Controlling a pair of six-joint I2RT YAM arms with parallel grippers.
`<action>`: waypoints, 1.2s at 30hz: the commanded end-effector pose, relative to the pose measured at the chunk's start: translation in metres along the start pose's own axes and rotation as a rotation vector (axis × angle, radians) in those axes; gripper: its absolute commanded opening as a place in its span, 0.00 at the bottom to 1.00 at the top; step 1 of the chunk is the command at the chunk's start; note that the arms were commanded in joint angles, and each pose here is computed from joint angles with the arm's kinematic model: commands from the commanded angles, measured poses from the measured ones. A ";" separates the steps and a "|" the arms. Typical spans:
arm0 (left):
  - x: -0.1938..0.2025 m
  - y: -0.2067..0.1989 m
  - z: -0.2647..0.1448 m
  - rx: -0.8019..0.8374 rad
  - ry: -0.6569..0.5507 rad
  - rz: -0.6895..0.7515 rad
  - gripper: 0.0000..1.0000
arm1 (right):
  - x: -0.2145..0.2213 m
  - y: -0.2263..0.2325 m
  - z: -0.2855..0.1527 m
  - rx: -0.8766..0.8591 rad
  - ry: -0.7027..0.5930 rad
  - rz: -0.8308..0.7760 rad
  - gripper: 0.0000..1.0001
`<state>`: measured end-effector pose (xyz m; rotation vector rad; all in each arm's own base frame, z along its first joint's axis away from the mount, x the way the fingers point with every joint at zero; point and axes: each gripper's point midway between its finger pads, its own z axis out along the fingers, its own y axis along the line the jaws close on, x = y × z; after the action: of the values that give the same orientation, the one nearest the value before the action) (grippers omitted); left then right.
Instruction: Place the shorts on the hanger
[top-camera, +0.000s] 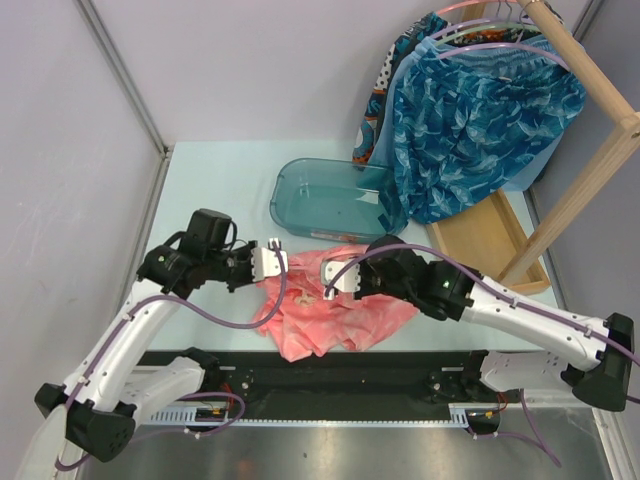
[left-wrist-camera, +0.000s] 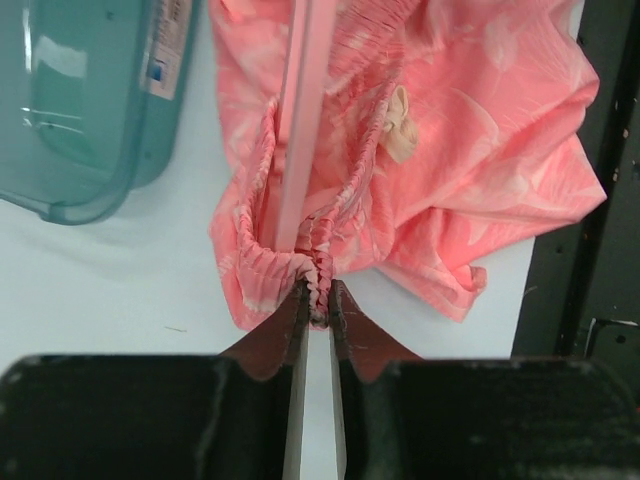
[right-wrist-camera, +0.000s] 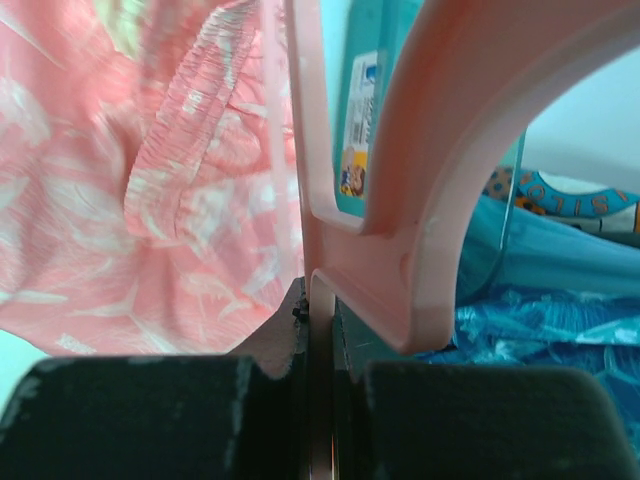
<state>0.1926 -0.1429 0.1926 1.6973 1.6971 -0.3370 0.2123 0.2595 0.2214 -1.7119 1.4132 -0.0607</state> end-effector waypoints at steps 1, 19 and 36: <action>-0.032 0.018 -0.006 -0.048 -0.092 0.035 0.17 | -0.043 -0.002 0.008 -0.006 -0.163 -0.001 0.00; -0.015 -0.002 0.003 -0.028 -0.056 0.059 0.59 | -0.072 0.000 0.034 -0.063 -0.305 0.060 0.00; 0.009 -0.002 0.041 -0.006 -0.043 -0.185 0.01 | -0.052 0.002 0.011 -0.053 -0.230 0.216 0.97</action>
<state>0.1942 -0.1541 0.1597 1.6482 1.7759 -0.3900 0.2074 0.3172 0.2129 -1.6623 1.3766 0.2480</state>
